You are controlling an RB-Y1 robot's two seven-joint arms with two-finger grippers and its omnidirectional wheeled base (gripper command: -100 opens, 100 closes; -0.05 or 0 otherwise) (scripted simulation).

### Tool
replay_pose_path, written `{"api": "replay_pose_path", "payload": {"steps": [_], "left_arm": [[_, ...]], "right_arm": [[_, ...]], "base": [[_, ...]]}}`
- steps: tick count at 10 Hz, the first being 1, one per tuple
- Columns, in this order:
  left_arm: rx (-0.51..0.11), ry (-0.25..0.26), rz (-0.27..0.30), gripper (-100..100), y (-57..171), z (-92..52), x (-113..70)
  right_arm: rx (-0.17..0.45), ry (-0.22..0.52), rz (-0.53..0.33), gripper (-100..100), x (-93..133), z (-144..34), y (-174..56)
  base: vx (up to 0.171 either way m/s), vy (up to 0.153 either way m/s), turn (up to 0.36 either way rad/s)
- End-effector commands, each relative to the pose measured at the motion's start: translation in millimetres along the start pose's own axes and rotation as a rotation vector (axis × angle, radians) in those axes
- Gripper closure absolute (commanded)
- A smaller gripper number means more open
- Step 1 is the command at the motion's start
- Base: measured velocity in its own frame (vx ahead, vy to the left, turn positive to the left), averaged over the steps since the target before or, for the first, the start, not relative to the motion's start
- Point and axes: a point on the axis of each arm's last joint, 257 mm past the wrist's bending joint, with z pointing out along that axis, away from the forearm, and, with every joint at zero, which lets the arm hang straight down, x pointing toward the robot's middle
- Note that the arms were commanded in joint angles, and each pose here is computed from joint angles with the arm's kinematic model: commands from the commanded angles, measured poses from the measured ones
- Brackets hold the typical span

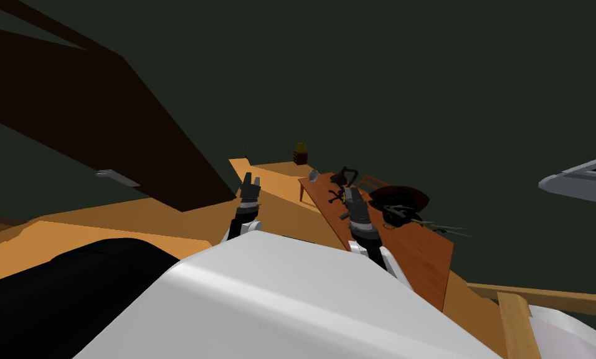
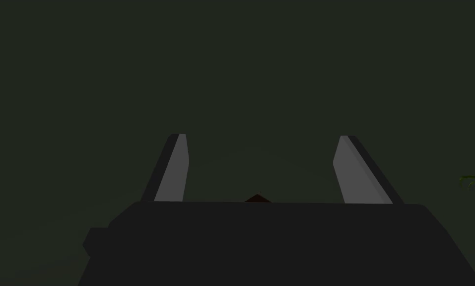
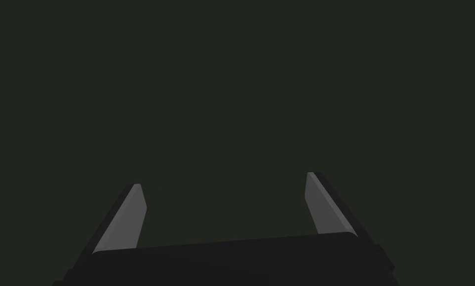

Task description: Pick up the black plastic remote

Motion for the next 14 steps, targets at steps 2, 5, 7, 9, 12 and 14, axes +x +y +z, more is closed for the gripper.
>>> {"api": "replay_pose_path", "payload": {"steps": [2,5,7,9,12,14], "left_arm": [[0.0,0.0,0.0,0,0,0.0,0.1],[0.0,0.0,0.0,0,0,0.0,0.0],[0.0,0.0,0.0,0,0,0.0,0.0],[0.0,0.0,0.0,0,0,0.0,0.0],[0.0,0.0,0.0,0,0,0.0,0.0],[0.0,0.0,0.0,0,0,0.0,0.0]], "right_arm": [[0.014,0.074,-0.076,-100,20,-6.1,-13],[0.037,0.205,-0.205,-100,48,-22.1,-40],[0.048,0.277,-0.274,-100,62,-33.2,-55],[0.055,0.354,-0.345,-100,75,-46.1,-71],[0.061,0.453,-0.432,-100,92,-64.1,-90],[0.067,0.54,-0.504,-100,103,-83.0,-109]], "base": [[-0.007,0.019,0.133],[-0.005,0.019,0.157],[-0.005,0.015,0.121],[-0.002,0.011,0.154],[0.0,0.004,0.13],[0.003,0.004,0.15]]}}
